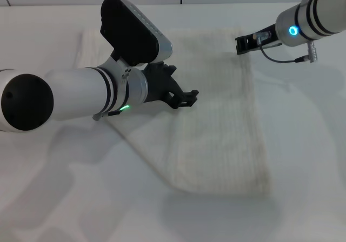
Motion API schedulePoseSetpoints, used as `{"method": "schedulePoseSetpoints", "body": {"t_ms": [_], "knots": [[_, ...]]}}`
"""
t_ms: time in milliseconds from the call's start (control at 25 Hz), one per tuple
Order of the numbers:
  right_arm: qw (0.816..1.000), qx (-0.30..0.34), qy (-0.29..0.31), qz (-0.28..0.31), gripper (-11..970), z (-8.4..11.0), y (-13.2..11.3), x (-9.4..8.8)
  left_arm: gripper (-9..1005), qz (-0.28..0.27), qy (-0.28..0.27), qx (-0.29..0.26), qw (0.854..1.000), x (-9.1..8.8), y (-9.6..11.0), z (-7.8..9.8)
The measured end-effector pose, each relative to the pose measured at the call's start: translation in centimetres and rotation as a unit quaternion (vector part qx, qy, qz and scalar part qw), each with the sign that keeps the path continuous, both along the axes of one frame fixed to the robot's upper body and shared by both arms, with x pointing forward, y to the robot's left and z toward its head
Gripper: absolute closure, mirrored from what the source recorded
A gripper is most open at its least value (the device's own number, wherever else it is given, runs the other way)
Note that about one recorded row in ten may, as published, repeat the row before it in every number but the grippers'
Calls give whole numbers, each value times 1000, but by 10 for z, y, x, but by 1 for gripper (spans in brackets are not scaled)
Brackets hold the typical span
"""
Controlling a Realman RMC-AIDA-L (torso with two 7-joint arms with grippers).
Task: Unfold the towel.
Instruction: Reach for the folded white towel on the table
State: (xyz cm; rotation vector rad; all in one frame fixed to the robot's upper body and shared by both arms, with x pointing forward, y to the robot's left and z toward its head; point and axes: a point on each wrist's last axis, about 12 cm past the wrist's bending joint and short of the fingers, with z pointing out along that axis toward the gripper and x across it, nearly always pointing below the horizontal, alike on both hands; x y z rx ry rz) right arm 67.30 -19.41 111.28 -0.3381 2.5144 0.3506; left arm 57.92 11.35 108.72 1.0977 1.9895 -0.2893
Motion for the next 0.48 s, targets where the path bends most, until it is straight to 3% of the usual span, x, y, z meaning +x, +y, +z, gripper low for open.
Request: {"method": "schedulePoseSetpoints", "body": {"t_ms": [480], "knots": [[1000,-7,10,4,950,-8,5,-1,217,8,-2,3,1000,4,2,-4]]}}
